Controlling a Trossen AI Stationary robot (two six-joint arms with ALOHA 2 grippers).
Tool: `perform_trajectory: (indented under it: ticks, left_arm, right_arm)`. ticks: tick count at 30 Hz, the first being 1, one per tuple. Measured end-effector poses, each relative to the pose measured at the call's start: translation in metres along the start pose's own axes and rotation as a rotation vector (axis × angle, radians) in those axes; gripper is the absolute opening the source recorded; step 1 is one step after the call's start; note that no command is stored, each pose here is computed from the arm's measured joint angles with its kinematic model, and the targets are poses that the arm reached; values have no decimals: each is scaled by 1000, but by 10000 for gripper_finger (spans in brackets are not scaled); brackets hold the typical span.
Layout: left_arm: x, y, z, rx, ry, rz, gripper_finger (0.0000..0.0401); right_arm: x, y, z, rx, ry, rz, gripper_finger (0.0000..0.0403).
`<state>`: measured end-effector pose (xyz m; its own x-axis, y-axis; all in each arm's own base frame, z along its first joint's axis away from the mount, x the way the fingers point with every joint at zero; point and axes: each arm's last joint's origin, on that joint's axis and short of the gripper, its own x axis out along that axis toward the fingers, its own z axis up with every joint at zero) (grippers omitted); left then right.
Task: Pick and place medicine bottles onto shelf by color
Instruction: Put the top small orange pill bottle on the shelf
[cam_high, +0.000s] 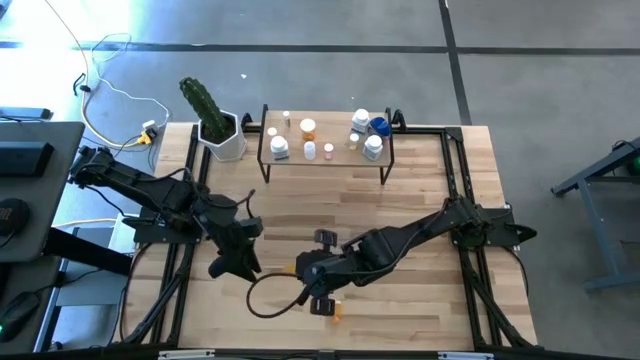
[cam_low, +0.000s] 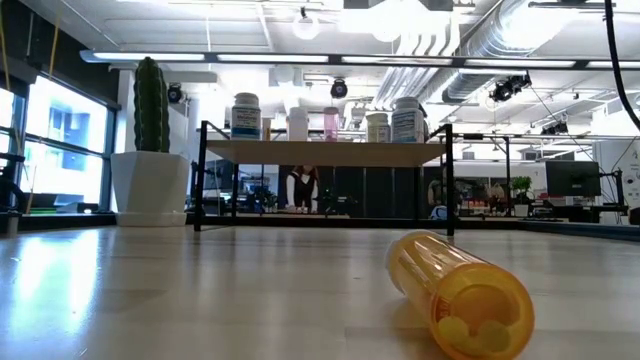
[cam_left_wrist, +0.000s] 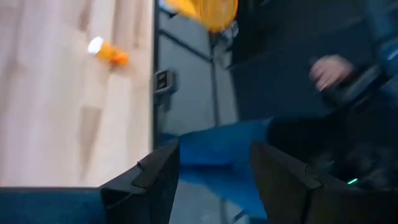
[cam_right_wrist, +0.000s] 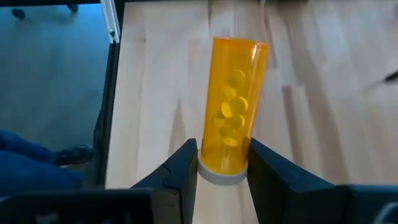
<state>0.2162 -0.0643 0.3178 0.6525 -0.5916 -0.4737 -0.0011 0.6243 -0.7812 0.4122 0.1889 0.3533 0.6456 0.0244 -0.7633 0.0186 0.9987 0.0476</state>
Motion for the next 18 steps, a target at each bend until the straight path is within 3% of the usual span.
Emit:
perform_trajectory:
  ticks: [8, 18]
  left_arm:
    - [-1, -11, 10, -130, -83, -117, 184]
    - [-5, -6, 17, -230, -121, -116, 184]
  right_arm:
    - [-4, -1, 5, -226, -47, -40, 103]
    - [-5, -6, 5, -463, -52, -217, 104]
